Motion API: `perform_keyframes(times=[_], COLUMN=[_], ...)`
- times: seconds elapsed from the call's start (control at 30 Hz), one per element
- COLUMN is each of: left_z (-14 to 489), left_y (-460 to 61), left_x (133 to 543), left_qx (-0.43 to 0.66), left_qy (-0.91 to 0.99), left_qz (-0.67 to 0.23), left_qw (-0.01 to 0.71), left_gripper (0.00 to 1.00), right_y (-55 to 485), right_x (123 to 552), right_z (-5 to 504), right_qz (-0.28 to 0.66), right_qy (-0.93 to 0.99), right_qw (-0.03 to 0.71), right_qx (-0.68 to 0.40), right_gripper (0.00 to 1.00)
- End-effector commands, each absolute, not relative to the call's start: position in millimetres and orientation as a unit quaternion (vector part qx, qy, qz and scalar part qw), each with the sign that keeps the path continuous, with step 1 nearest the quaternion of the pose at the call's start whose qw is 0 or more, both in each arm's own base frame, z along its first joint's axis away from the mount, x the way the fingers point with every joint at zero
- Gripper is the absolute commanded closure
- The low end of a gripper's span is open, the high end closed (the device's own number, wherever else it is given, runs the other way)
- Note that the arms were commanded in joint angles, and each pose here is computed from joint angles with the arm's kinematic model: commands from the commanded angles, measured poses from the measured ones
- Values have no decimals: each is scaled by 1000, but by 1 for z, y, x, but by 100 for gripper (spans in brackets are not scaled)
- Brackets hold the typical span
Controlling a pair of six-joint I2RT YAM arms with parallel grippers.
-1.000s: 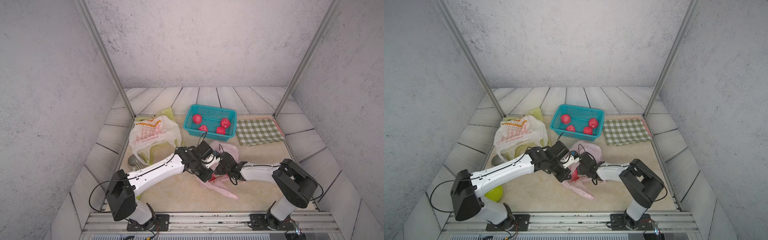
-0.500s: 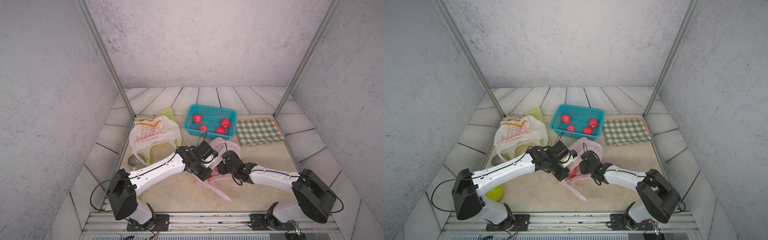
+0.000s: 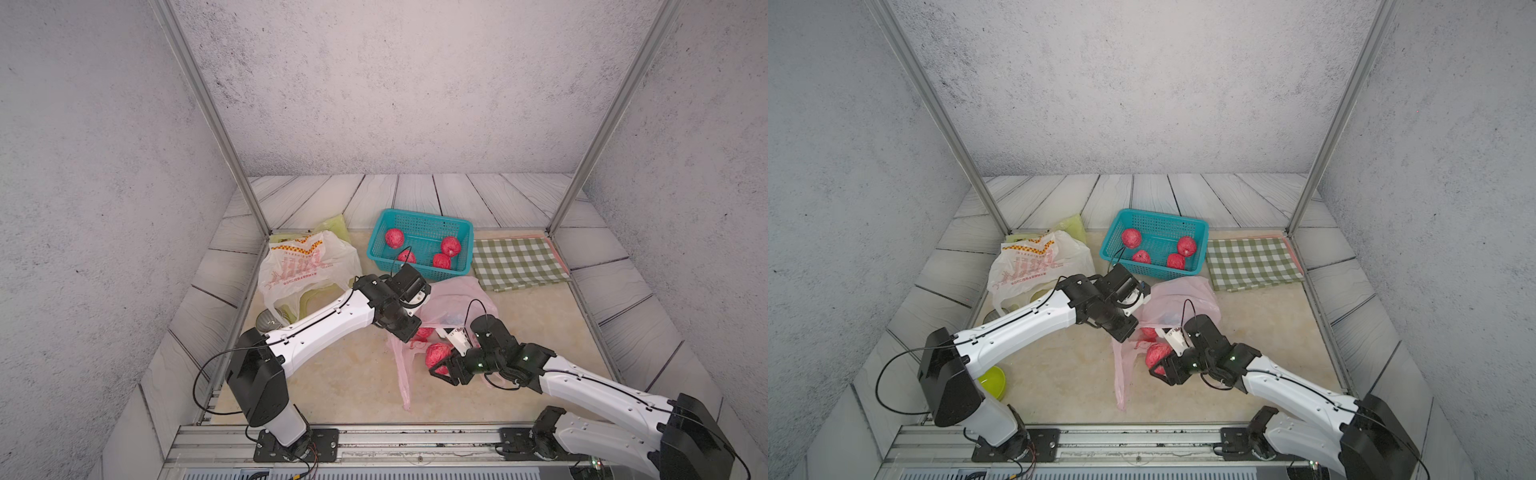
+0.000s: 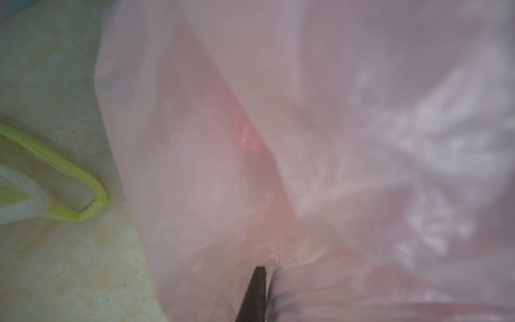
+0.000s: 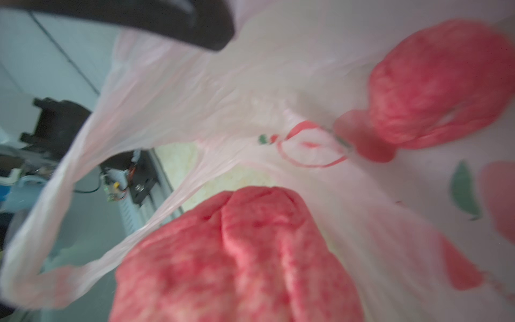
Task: Untie the knot of a plastic bag & take out the apple
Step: Pick up the apple from the plastic bag, then place the apple in the basket.
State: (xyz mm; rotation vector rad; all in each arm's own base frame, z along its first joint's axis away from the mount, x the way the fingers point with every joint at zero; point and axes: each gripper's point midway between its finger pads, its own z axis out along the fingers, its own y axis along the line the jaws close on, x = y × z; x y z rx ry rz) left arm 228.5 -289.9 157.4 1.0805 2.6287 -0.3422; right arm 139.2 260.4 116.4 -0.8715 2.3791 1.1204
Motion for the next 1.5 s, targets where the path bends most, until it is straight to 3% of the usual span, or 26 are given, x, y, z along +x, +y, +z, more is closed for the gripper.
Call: perform_keyframes(times=[0.0, 0.37, 0.57, 0.77, 0.97, 1.27, 1.47], left_z=[162, 166, 149, 141, 149, 176, 182], left_y=[-286, -282, -270, -254, -232, -200, -221], left_x=[237, 243, 234, 216, 205, 194, 181], left_qx=[373, 372, 369, 352, 327, 300, 309], left_qy=[911, 912, 916, 922, 929, 933, 919], left_qz=[-102, -85, -77, -90, -82, -59, -136], left_qw=[144, 149, 134, 134, 153, 189, 202], left_gripper=[89, 89, 89, 89, 89, 89, 88], right_y=[265, 276, 272, 236, 216, 218, 213], right_x=[101, 65, 77, 157, 234, 386, 492], right_z=[128, 192, 249, 269, 293, 253, 207], right_qz=[468, 572, 560, 352, 204, 178, 146], right_qy=[821, 749, 745, 842, 869, 903, 921], right_qw=[100, 58, 136, 308, 396, 374, 353], right_qx=[-311, -329, -337, -270, -215, -116, -79], right_gripper=[53, 51, 51, 53, 53, 53, 53])
